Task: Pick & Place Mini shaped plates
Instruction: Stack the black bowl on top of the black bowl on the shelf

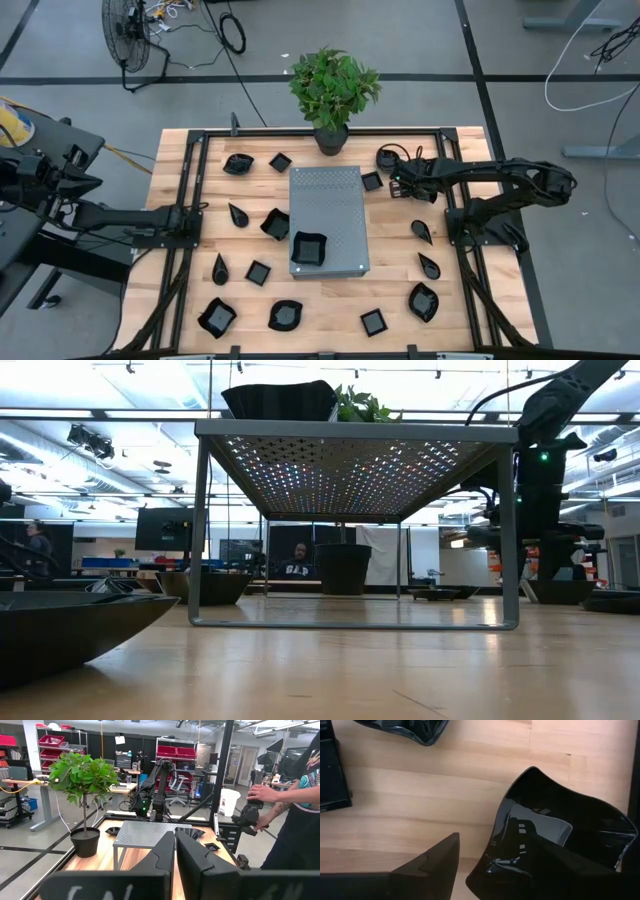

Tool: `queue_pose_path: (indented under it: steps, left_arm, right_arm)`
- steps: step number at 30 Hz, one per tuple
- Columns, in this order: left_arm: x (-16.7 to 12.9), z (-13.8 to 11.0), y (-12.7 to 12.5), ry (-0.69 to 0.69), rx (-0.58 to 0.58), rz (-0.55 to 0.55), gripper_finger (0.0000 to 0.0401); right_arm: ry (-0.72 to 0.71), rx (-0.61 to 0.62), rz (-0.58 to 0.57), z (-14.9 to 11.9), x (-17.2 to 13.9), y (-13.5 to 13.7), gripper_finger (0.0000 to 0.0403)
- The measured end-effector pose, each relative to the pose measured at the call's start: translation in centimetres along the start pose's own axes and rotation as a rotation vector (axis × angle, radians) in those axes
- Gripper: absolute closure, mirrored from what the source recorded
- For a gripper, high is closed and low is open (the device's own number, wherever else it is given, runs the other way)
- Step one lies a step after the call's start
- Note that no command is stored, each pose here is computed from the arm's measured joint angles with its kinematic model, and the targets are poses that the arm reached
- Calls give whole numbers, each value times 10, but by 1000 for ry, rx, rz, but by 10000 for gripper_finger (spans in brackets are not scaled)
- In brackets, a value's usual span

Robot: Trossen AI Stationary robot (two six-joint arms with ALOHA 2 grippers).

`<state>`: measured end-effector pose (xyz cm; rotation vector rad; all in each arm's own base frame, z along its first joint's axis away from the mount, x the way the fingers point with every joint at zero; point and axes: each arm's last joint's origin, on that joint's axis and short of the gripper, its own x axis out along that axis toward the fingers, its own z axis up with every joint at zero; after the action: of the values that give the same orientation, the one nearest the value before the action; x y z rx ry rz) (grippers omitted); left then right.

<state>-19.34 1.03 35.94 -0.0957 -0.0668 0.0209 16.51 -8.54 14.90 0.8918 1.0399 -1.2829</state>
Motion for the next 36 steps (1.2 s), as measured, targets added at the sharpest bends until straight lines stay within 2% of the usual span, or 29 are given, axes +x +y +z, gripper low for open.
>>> queue_pose_path:
  steps: [5,15,21,27,36]
  left_arm:
    - [0,0,0,0,0,0,378]
    - [0,0,0,0,0,0,378]
    - [0,0,0,0,0,0,378]
    - [0,0,0,0,0,0,378]
    - [0,0,0,0,0,0,378]
  right_arm:
    - [1,-1,1,0,0,0,212]
    - [12,-1,7,0,0,0,313]
    - [23,-12,15,-1,0,1,359]
    - [30,-20,26,-3,-1,2,384]
    - [37,-38,72,-6,-7,3,400]
